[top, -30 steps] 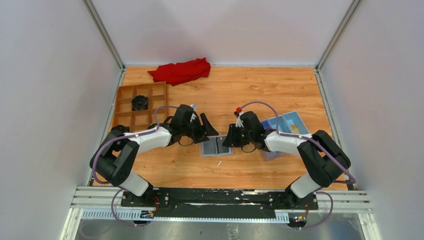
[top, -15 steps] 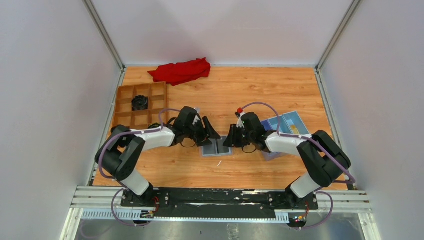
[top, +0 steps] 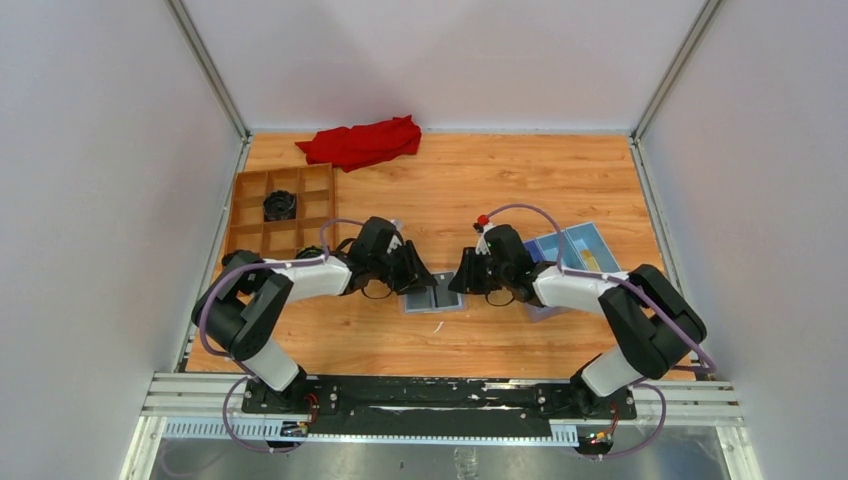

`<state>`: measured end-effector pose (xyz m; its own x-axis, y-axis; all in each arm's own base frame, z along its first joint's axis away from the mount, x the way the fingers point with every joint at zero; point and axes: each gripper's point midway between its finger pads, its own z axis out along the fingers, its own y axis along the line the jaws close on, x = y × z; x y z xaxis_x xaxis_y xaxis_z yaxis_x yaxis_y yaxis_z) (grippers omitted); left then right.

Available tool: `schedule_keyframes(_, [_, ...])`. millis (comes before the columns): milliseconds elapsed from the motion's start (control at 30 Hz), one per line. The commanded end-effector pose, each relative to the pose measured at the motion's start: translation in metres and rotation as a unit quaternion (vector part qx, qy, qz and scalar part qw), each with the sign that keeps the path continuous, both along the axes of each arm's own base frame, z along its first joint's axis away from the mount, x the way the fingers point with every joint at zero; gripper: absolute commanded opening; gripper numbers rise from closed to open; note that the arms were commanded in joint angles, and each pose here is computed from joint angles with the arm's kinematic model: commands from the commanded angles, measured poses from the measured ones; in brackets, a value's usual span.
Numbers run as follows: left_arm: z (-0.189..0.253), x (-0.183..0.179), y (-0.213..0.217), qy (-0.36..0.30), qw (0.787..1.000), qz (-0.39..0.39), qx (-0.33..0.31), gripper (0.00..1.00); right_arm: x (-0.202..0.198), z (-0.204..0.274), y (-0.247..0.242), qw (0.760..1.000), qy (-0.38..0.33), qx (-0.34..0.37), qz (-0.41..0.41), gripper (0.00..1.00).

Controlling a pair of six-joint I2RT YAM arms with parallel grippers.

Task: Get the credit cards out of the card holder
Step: Remove the credit card from the card holder.

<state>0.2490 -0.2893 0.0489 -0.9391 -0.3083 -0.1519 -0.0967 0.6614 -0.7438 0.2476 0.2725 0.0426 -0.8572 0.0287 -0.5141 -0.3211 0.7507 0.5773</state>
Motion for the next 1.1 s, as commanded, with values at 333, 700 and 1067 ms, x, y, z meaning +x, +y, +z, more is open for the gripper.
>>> schedule_keyframes(333, [-0.018,-0.009,0.004,-0.025,0.999,-0.028,0.038,0.35,0.004,-0.006,-0.010,1.000,-0.001,-0.017,-0.012,0.31])
schedule_keyframes(700, [-0.039,-0.015,0.012,-0.010,0.998,-0.031,0.062,0.34,-0.001,-0.012,-0.003,1.000,0.015,0.003,-0.002,0.30])
schedule_keyframes(1067, [-0.039,-0.014,0.011,-0.012,0.997,-0.032,0.062,0.32,-0.006,-0.009,0.009,0.999,0.026,0.037,0.018,0.27])
